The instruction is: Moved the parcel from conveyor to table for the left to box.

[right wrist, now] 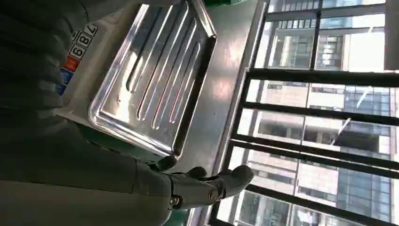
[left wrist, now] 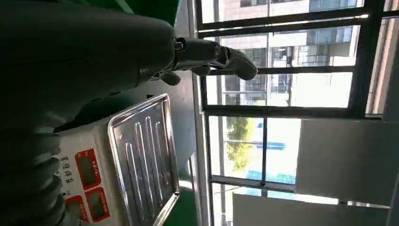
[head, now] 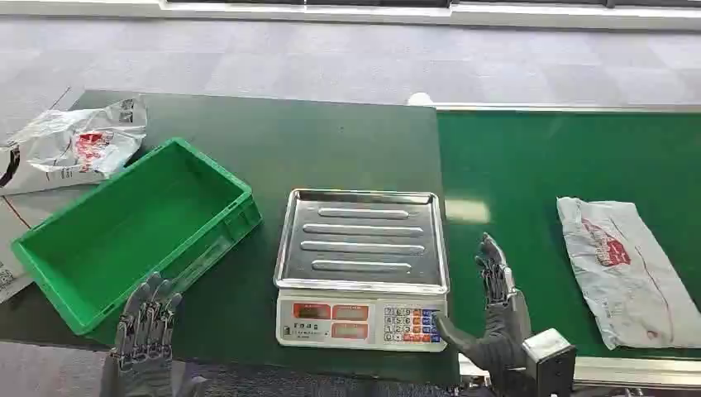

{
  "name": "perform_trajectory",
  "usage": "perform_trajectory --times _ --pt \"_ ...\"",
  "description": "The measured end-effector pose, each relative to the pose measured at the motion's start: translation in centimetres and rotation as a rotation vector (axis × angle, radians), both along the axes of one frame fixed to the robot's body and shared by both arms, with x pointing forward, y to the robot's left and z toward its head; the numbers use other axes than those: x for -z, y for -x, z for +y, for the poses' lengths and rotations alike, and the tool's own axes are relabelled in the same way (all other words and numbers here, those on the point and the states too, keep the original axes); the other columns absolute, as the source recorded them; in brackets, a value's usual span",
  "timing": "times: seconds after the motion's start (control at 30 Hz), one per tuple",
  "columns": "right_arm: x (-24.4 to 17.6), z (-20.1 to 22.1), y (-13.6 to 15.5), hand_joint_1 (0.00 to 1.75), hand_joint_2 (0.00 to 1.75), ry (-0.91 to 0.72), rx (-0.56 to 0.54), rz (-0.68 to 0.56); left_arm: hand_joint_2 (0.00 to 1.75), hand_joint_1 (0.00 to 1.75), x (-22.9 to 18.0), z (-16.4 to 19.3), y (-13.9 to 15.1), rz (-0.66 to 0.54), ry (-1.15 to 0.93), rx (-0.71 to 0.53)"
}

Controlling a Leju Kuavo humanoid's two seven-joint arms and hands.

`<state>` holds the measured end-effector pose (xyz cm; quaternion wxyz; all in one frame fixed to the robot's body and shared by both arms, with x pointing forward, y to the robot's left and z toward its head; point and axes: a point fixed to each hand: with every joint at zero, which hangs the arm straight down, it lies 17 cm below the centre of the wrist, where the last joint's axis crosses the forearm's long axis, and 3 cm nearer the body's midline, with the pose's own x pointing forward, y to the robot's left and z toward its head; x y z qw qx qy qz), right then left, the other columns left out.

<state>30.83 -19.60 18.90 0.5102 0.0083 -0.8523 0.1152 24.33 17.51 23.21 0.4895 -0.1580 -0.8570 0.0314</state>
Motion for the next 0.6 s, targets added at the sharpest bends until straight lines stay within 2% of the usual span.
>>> perform_trajectory --times 0.1,0.17,0.3,0.43,0.53,0.6 --pt "-0.2 -0.1 -0.2 0.00 1.75 0.000 0.004 -0.005 1.75 0.00 0.0 -0.1 -0.1 0.000 -0.007 0.001" --pt "0.0 -0.3 -0.6 0.00 1.75 0.056 0.037 -0.010 1.75 0.00 0.2 -0.1 -0.3 0.014 -0.013 -0.001" --pt "0.9 -3.3 -2.8 0.00 1.75 0.366 0.260 -0.076 1.75 0.00 1.2 -0.2 -0.7 0.057 -0.041 -0.013" --pt "3.4 -6.4 -7.9 0.00 1.75 0.489 0.305 0.017 1.75 0.00 2.4 -0.4 -1.1 0.092 -0.060 -0.033" --pt "3.8 -11.8 -13.4 0.00 1.75 0.644 0.445 0.085 1.75 0.00 3.0 -0.8 -1.1 0.109 -0.061 -0.013" --pt "3.5 -15.6 -15.4 0.00 1.75 0.697 0.517 0.111 1.75 0.00 3.2 -0.9 -1.1 0.114 -0.061 -0.005"
